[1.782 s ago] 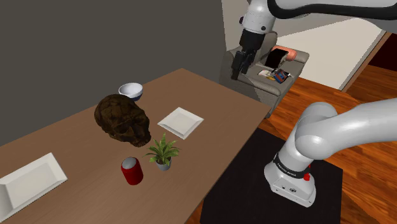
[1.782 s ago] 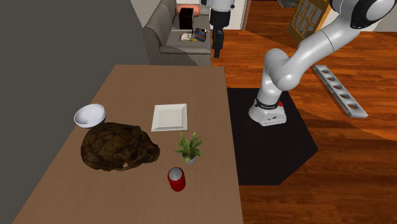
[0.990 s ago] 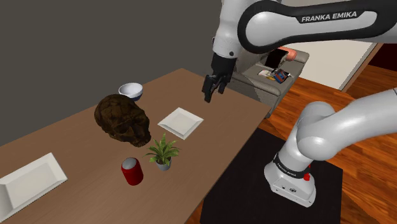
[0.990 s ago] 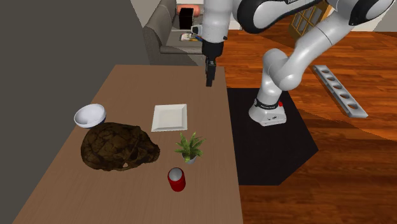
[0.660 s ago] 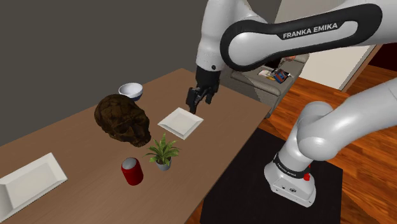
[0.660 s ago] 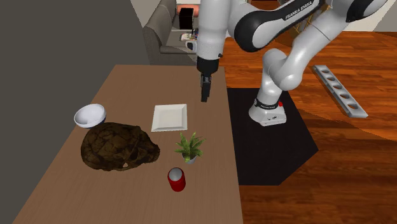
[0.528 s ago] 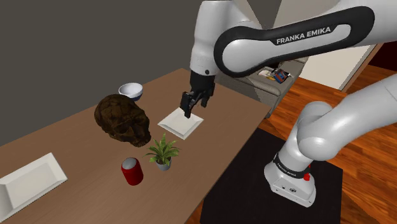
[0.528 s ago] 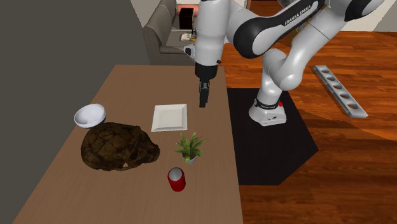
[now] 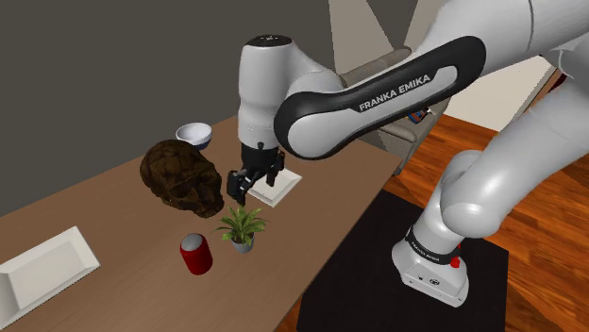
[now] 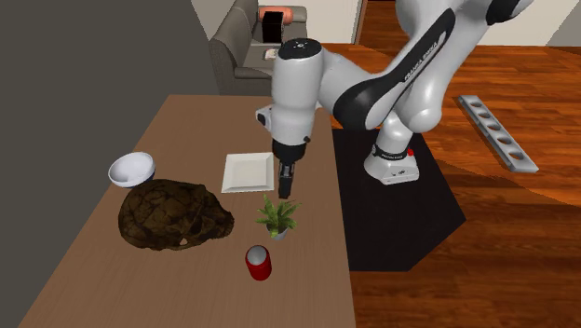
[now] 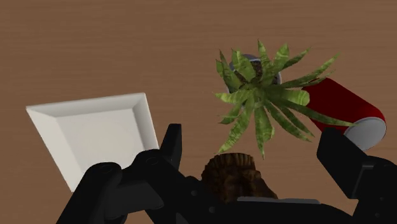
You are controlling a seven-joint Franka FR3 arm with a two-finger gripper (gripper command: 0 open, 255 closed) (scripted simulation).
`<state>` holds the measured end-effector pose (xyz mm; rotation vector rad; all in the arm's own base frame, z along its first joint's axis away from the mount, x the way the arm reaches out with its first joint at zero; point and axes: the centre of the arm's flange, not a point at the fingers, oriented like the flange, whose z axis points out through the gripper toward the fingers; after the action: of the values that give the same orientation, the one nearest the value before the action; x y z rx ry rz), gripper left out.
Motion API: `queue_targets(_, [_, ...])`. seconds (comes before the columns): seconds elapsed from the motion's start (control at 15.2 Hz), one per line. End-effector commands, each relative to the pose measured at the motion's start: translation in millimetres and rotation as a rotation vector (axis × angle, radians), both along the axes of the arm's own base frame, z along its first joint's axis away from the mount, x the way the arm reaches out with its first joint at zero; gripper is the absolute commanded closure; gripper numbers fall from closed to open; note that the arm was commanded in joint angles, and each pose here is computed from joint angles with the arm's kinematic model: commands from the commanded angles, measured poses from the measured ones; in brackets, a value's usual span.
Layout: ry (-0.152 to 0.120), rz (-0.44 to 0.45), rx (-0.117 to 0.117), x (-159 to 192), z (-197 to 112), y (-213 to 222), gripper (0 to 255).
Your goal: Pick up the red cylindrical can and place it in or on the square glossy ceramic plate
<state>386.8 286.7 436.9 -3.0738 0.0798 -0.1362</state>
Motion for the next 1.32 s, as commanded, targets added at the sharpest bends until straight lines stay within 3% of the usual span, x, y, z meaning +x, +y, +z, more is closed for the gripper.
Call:
queue_targets(0.0, [-0.002, -0.009, -0.002, 9, -9, 22, 0])
queue_targets(0.79, [-0.014, -0.044, -0.022, 59, -78, 157, 0])
queue_targets(1.25, [-0.014, -0.044, -0.022, 62, -115, 159, 0])
